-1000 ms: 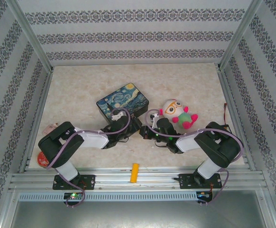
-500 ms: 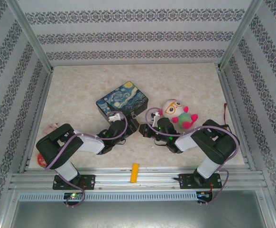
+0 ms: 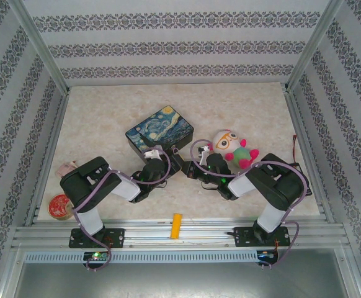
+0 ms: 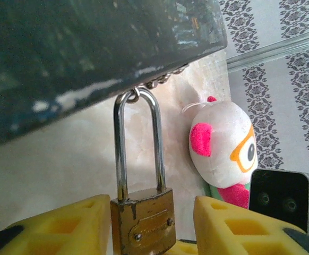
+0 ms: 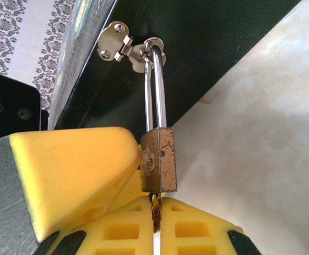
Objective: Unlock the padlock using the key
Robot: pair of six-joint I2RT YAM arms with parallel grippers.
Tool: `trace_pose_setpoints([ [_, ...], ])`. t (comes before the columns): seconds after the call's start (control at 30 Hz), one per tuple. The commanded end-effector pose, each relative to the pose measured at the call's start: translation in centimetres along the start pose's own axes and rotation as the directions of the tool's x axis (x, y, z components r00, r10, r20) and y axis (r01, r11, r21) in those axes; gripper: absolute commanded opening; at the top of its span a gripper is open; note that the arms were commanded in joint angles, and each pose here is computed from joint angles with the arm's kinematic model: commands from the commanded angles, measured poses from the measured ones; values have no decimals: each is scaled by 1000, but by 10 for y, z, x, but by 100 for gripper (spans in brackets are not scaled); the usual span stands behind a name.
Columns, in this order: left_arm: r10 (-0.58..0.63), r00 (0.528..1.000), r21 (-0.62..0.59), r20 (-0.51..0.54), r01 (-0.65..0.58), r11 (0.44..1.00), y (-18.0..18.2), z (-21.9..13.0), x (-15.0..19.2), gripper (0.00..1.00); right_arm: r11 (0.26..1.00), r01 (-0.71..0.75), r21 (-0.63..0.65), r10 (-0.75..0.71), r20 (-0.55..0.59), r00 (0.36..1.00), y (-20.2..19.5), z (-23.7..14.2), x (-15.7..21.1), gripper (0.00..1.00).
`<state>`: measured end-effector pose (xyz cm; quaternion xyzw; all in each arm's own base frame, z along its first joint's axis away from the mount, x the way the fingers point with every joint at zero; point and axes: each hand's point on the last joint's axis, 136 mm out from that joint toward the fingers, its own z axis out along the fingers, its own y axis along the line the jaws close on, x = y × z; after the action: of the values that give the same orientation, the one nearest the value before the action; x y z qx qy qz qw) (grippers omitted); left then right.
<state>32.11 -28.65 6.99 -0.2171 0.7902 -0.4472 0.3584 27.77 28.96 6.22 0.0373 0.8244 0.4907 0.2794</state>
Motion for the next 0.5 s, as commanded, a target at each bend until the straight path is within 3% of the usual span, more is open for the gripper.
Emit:
trace_pose_setpoints([
  [0.0,-28,1000,27,6,28,999,-2,5,-4,41,998,13,-67,-10,48,999,18,4,-18,8],
  [0.3,-32,999,30,-4,32,999,2,12,-5,33,997,12,-72,-9,46,999,19,6,-19,10],
  [0.47,-47,999,31,-16,47,998,6,15,-3,19,997,12,-70,-8,49,999,18,6,-20,10],
])
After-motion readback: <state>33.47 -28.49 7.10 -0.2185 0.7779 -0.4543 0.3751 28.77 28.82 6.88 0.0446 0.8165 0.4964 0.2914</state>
